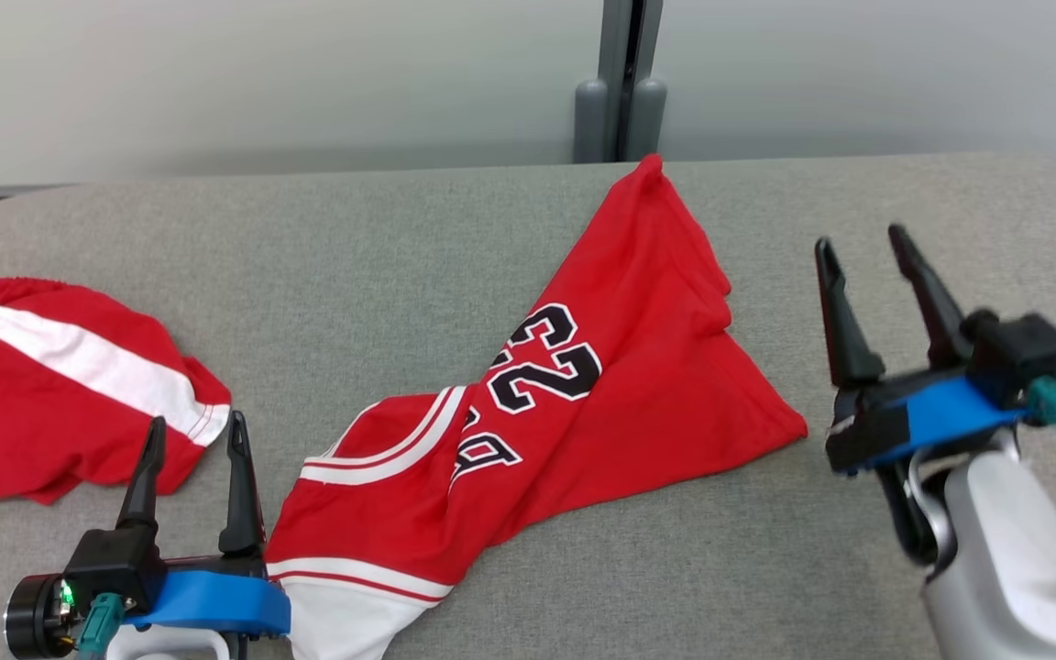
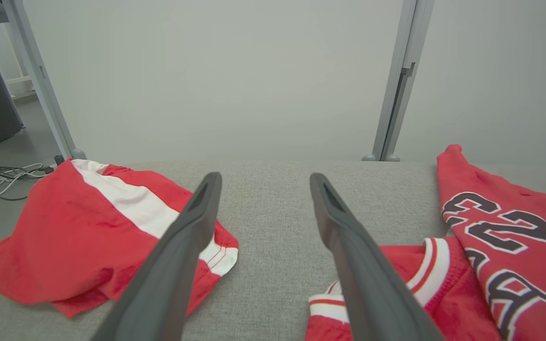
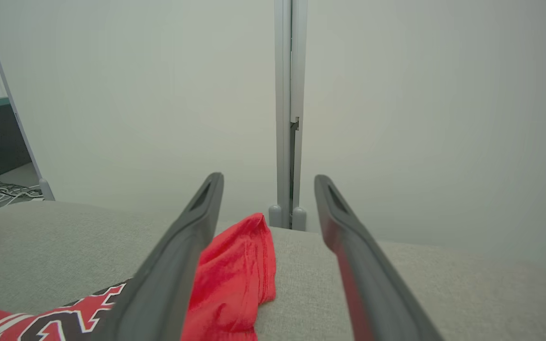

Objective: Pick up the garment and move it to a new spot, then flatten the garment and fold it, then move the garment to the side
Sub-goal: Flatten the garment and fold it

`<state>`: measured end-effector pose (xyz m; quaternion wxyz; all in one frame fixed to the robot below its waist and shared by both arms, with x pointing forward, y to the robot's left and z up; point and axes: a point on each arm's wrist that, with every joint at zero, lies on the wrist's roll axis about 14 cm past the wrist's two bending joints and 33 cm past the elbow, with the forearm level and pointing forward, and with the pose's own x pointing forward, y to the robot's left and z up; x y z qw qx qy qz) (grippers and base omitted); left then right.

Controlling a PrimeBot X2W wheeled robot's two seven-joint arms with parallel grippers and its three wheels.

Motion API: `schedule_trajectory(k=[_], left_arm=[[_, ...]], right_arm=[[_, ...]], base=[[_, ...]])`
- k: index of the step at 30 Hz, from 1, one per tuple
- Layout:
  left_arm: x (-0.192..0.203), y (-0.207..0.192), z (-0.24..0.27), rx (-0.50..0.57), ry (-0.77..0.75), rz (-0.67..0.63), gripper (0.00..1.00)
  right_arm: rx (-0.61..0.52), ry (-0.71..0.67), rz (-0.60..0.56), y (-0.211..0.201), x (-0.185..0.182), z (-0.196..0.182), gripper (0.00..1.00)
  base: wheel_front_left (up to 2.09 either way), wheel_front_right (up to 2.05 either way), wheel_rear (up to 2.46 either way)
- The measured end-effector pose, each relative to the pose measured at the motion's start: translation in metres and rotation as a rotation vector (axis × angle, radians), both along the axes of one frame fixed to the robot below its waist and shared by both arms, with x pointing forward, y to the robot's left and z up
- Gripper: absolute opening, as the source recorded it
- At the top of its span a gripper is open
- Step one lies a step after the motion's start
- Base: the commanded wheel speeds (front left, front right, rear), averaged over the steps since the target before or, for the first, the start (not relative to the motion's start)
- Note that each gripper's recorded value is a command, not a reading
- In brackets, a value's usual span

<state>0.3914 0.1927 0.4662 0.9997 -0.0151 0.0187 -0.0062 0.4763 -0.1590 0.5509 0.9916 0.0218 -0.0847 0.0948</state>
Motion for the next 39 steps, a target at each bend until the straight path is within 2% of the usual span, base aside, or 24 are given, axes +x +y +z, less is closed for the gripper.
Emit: schedule_trajectory(k=[11,22,28,34,39], left_arm=[[-0.010,-0.002,0.008,0.010,-0.021,-0.009,1.00],[-0.014,0.001,0.007,0.017,-0.017,0.001,1.00],[-0.014,0.003,0.005,0.018,-0.012,0.005,1.00],[-0.010,0.003,0.004,0.016,-0.010,0.010,1.00],[-0.010,0.006,0.003,0.015,-0.006,0.020,1.00]], right_arm=[[0.003,0.045,-0.001,0.010,-0.059,-0.027,1.00],[-0.006,0.113,-0.026,0.010,-0.082,-0.053,1.00],[-0.005,0.117,-0.025,0.011,-0.078,-0.054,1.00],[-0.038,0.055,-0.013,0.014,-0.047,-0.034,1.00],[-0.078,0.128,-0.027,0.005,-0.028,-0.053,1.00]], base=[[0.00,0.00,0.00],[0.00,0.00,0.00],[0.00,0.00,0.00],[0.00,0.00,0.00],[0.00,0.00,0.00]])
